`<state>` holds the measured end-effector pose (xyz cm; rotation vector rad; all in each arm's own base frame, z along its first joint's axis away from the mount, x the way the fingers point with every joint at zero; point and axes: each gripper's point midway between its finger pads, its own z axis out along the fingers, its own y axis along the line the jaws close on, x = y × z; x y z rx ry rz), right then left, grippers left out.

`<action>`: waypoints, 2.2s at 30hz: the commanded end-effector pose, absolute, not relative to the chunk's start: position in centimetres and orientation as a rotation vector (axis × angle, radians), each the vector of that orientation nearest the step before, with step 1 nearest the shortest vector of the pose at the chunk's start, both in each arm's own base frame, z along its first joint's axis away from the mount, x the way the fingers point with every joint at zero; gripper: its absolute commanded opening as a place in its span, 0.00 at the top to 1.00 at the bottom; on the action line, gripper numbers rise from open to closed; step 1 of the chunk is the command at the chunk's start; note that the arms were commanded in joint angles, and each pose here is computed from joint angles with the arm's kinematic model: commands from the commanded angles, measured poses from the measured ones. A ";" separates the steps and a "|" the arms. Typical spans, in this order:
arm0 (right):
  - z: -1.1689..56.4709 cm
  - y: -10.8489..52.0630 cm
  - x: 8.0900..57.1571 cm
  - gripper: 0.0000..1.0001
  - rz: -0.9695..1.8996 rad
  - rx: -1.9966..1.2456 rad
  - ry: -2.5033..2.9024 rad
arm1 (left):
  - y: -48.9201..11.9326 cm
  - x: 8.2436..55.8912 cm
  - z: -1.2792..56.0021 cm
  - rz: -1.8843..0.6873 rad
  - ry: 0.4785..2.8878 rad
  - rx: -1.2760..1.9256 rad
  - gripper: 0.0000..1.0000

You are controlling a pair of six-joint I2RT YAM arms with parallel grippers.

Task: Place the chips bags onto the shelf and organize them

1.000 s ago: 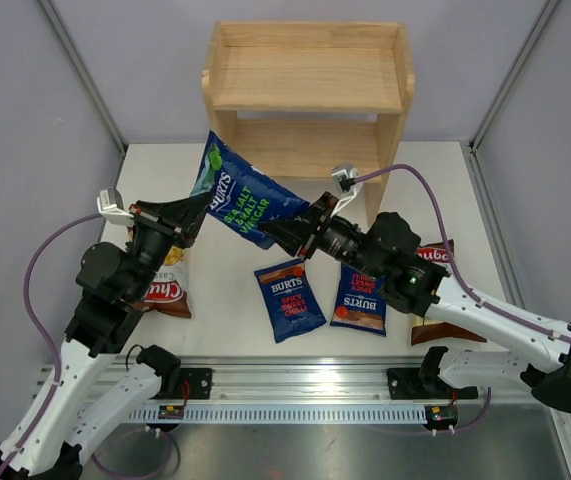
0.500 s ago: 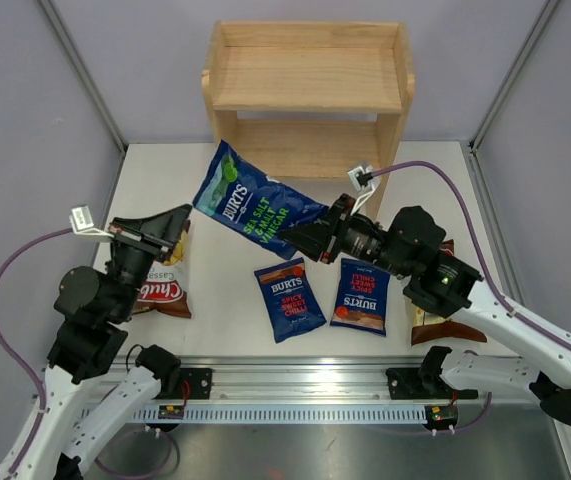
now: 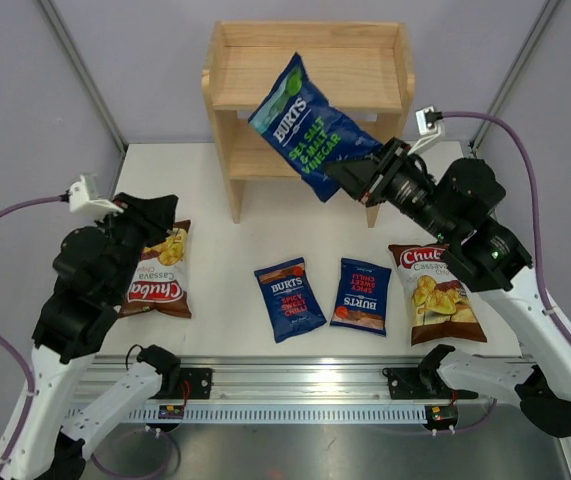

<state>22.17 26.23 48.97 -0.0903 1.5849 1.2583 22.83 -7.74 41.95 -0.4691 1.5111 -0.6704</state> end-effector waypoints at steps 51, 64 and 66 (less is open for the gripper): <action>46.5 41.3 47.0 0.79 1.143 1.002 1.354 | -3.6 20.4 28.8 -0.228 1.748 -0.234 0.70; 48.7 39.4 45.9 0.37 1.011 0.889 1.333 | -3.6 20.5 28.6 -0.221 1.759 -0.229 0.71; 49.1 38.8 45.8 0.36 0.943 0.833 1.337 | -3.6 20.5 28.6 -0.221 1.759 -0.232 0.71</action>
